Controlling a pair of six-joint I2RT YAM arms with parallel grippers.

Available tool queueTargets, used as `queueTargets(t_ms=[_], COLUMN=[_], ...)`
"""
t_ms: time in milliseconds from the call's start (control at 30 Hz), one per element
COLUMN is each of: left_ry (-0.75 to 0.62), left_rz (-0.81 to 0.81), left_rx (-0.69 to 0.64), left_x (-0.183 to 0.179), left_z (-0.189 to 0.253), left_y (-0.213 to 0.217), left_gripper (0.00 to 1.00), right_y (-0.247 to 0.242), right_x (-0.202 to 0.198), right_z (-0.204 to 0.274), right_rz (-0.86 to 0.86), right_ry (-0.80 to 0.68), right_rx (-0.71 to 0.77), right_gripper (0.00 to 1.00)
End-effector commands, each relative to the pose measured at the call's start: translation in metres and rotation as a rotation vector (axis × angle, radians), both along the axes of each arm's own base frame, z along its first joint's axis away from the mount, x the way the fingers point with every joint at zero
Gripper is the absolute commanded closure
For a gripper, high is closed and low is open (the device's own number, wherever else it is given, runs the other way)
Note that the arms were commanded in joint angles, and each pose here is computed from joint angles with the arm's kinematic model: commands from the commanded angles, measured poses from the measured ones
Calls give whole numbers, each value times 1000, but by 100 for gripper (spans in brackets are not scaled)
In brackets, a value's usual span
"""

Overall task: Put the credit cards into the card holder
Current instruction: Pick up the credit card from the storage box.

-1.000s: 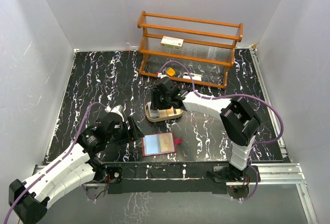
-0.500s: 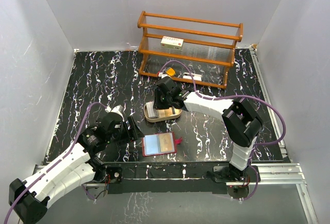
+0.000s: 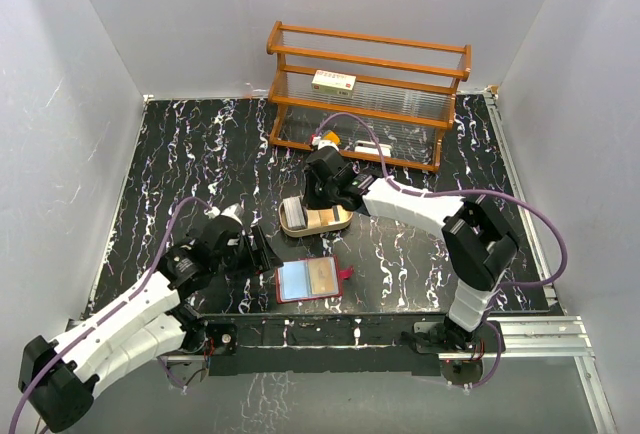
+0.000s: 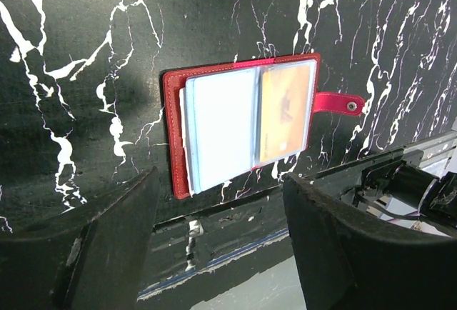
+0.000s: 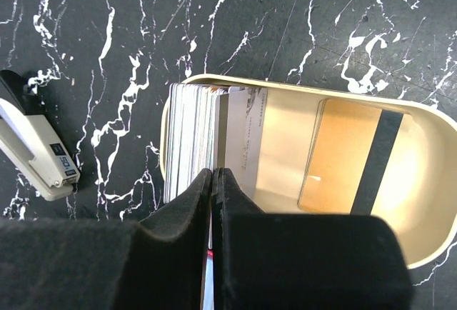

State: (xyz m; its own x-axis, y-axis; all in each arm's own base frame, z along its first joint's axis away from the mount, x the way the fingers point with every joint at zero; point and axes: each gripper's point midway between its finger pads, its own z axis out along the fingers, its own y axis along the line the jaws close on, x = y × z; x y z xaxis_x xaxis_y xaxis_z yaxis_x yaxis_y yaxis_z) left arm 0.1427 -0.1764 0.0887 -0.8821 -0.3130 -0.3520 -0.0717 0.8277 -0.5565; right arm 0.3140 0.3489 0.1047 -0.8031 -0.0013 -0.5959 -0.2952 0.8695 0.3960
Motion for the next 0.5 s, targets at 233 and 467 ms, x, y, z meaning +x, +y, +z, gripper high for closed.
queueTargets(t_ms=[233, 467], left_ry=[73, 112], left_rz=[-14, -17], left_rx=[17, 15], left_x=[-7, -12], left_z=[-16, -25], left_y=[-2, -3], left_gripper=[34, 37], right_y=[-8, -29], right_x=[2, -14], right_z=[45, 58], right_rz=[-27, -40], right_ry=[-93, -104], right_rx=[35, 34], right_gripper=[100, 100])
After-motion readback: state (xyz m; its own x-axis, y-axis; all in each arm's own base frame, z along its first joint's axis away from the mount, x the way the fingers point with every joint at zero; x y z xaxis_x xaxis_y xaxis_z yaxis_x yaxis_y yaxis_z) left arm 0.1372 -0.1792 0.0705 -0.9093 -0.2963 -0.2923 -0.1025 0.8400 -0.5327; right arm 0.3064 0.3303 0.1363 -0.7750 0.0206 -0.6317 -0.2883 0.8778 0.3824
